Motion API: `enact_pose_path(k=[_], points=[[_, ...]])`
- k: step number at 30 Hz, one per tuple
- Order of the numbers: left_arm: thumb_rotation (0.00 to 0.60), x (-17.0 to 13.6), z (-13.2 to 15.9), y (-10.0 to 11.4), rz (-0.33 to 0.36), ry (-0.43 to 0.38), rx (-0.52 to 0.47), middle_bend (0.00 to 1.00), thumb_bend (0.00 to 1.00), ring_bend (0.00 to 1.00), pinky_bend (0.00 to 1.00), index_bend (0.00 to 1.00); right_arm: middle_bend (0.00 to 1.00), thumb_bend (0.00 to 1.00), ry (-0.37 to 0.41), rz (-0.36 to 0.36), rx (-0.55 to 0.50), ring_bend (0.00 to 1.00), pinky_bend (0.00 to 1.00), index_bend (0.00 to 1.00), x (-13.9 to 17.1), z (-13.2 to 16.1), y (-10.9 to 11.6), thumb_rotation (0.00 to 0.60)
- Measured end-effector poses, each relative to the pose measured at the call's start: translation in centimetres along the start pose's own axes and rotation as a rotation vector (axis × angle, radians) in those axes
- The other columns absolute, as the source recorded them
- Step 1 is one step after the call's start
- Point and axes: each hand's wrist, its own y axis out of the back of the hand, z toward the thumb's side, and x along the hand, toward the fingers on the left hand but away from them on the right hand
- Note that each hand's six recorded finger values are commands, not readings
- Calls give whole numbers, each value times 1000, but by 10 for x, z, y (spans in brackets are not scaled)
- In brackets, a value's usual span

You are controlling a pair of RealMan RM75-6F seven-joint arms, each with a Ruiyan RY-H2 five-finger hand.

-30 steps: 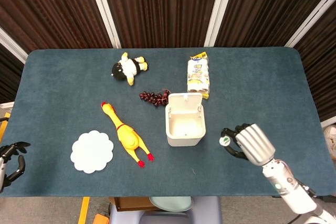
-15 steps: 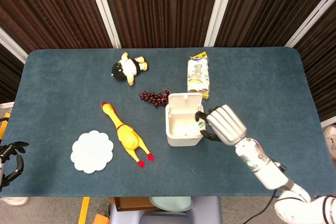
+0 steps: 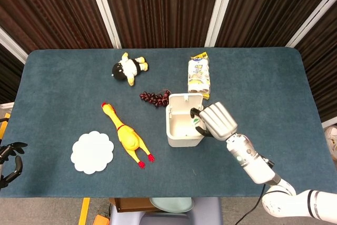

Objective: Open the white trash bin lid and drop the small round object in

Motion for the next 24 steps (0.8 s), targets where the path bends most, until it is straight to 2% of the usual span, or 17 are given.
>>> enact_pose_path(k=[3, 7, 11, 13, 18, 22, 24], points=[[600, 0, 1, -1, -4, -1, 4, 506, 637, 500, 591, 377, 919, 337, -16, 17, -3, 784, 870, 530, 4, -5, -2, 600], [600, 1, 1, -3, -10, -2, 8, 507, 637, 501, 591, 377, 919, 199, -30, 22, -9, 780, 870, 334, 8, -11, -4, 600], [600, 1, 1, -3, -9, -2, 9, 506, 638, 501, 591, 378, 919, 143, -38, 16, -26, 780, 870, 184, 11, -15, -5, 600], [600, 1, 1, -2, -8, -2, 8, 506, 638, 501, 591, 378, 919, 143, -40, -4, -34, 779, 870, 195, 13, -17, -3, 600], [600, 1, 1, -3, -9, 0, 9, 507, 637, 501, 591, 377, 919, 142, -47, -120, -60, 763, 870, 367, 28, -24, 12, 600], [600, 1, 1, -3, -10, -1, 13, 509, 637, 502, 592, 377, 915, 142, -67, -261, -82, 731, 869, 414, 60, -36, 33, 600], [600, 1, 2, -3, -9, -2, 17, 509, 638, 502, 591, 377, 887, 142, -96, -307, -83, 721, 865, 431, 81, -46, 40, 600]])
